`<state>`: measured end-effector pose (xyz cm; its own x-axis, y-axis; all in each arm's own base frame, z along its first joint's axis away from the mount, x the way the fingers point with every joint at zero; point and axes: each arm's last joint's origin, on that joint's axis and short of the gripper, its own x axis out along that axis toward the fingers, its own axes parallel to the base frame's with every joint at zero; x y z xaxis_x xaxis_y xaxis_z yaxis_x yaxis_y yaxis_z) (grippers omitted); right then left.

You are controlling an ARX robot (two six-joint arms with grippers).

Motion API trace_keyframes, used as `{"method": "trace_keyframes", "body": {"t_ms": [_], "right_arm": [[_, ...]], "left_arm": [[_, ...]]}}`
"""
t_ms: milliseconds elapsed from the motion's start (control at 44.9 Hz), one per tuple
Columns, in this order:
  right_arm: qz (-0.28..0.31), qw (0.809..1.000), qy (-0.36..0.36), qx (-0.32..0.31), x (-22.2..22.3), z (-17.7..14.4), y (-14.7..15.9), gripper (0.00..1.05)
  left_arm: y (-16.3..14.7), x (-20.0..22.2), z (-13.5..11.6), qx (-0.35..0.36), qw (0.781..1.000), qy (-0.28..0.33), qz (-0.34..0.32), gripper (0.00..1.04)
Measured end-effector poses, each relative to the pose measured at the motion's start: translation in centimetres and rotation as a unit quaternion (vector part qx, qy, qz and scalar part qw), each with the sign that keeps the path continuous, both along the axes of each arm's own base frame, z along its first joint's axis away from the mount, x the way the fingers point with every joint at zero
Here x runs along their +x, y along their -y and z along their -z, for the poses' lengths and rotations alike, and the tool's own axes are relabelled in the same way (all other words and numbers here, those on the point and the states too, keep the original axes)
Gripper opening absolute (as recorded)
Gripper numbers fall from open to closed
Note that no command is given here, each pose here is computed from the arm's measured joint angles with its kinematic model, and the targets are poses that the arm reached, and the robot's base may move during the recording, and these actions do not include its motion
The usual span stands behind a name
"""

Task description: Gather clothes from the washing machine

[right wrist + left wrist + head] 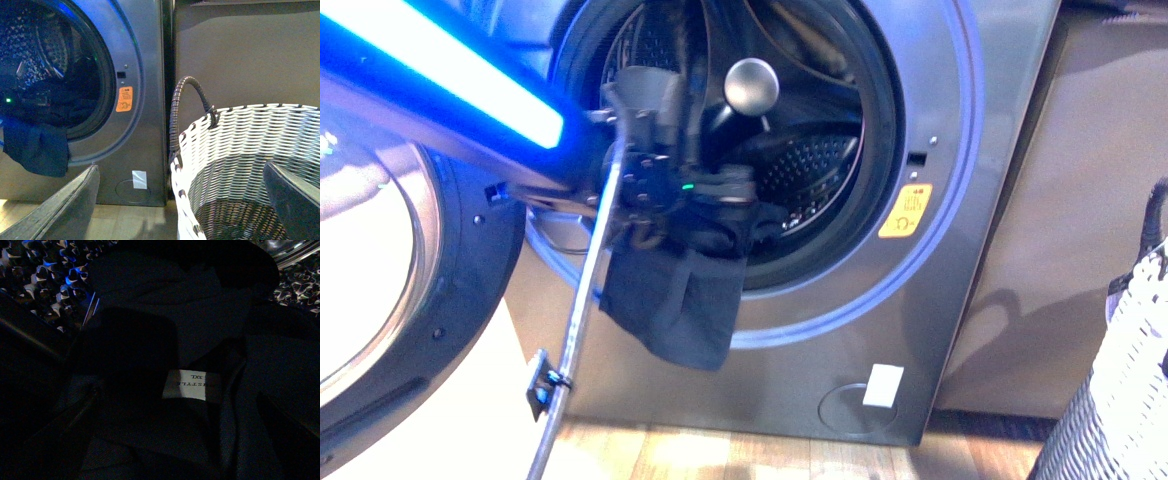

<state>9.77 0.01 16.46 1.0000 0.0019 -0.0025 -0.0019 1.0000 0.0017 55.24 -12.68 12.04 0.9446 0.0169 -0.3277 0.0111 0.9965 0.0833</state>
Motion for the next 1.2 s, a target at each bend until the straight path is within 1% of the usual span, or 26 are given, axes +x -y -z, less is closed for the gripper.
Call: {"method": "trace_keyframes", "body": {"t_ms": [267,579,668,802,913,1002,1091,1203], "right_arm": [[0.0,1.0,0.0,0.0,0.0,0.0,0.0,0.97],[0.0,1.0,0.0,0.0,0.0,0.0,0.0,0.97],[0.0,1.0,0.0,0.0,0.0,0.0,0.0,0.97],[0.0,1.0,0.0,0.0,0.0,0.0,0.0,0.97],[0.0,1.0,0.0,0.0,0.0,0.0,0.0,0.97],[0.0,1.0,0.0,0.0,0.0,0.0,0.0,0.97],[0.0,1.0,0.0,0.0,0.0,0.0,0.0,0.97],[0.0,1.0,0.0,0.0,0.0,0.0,0.0,0.97]], "left_arm": [[1.3,0.0,1.4,-0.011,1.0,-0.014,0.02,0.98],[3.0,-0.4,2.5,-0.054,0.995,-0.058,0.064,0.98],[3.4,-0.5,2.7,-0.055,0.994,-0.07,0.07,0.98],[3.9,-0.8,3.2,-0.015,0.994,-0.082,0.074,0.98],[4.3,-1.0,3.7,0.056,0.992,-0.092,0.065,0.98],[4.3,-1.0,3.7,0.071,0.991,-0.093,0.061,0.98],[4.3,-1.0,3.7,0.081,0.99,-0.092,0.063,0.85],[3.8,-0.9,3.7,0.099,0.989,-0.093,0.057,0.63]]}}
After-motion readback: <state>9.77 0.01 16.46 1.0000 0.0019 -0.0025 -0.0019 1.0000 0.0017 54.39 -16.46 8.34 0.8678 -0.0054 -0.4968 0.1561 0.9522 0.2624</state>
